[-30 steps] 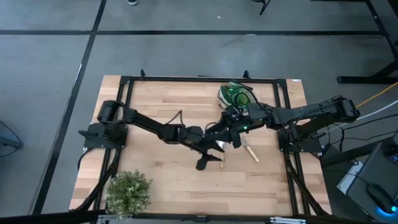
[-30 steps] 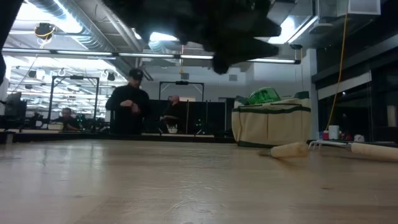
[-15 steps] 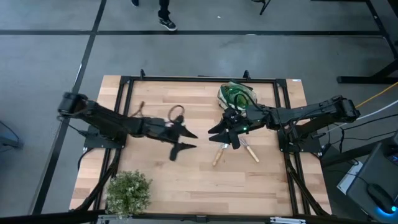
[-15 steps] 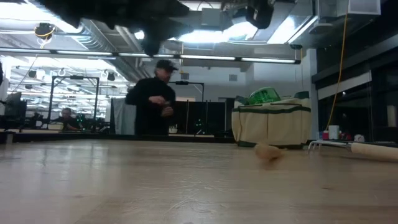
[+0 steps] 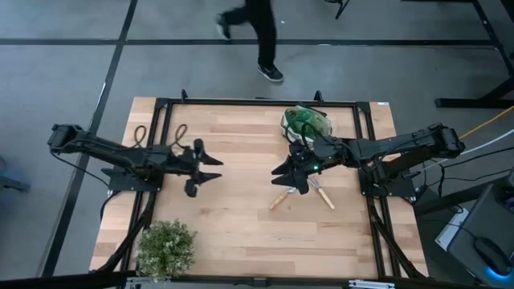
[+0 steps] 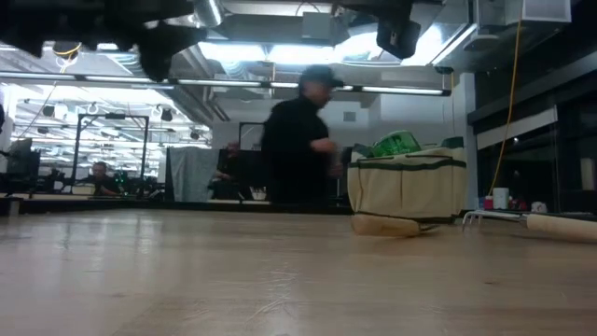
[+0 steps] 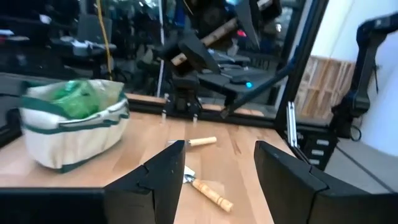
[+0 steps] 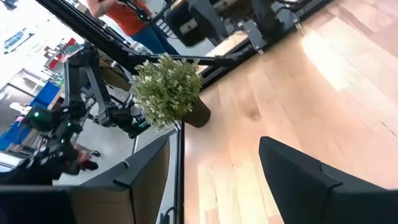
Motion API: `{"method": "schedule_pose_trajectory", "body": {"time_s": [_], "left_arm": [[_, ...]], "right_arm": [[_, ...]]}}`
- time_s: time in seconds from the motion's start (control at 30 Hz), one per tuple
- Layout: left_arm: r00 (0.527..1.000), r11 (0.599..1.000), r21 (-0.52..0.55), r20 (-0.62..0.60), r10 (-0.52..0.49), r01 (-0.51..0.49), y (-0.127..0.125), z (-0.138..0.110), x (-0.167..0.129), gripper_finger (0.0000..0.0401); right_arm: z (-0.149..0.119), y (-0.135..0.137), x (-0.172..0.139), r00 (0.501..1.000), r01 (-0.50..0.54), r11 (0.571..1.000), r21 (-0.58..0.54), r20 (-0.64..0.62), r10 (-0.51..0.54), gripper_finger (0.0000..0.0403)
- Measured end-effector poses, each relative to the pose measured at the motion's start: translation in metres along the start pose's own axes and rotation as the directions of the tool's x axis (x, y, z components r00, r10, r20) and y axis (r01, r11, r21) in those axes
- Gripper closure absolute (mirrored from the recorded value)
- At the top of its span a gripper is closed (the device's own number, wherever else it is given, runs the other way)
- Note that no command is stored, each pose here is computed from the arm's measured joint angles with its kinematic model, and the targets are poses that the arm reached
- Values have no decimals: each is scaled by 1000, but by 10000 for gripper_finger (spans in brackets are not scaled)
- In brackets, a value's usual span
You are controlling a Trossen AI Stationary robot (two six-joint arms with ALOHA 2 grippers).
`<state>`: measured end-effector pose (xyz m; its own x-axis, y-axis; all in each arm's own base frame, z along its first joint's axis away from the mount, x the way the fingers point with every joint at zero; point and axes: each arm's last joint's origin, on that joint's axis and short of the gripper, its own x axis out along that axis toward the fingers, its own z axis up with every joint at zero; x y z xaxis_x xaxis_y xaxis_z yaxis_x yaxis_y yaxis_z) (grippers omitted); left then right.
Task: Pick & Place Garden tools in Gardening bag
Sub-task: Put the mini rake into the white bag
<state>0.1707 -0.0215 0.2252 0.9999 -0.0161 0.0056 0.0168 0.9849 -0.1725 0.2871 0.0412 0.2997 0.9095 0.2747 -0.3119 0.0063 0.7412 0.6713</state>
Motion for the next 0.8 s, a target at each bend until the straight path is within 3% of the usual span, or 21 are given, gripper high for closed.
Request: {"method": "schedule_pose_trajectory", "body": {"time_s": [0.47, 0.8], "left_arm": [[982, 998, -55, 187, 29, -19, 15, -32, -55, 210], [976, 995, -11, 195, 95, -94, 25, -37, -73, 210]], "right_arm": [[-7, -7, 0, 995, 68, 998, 13, -76, -67, 151], [-6, -8, -1, 991, 130, 991, -33, -18, -130, 151]]}}
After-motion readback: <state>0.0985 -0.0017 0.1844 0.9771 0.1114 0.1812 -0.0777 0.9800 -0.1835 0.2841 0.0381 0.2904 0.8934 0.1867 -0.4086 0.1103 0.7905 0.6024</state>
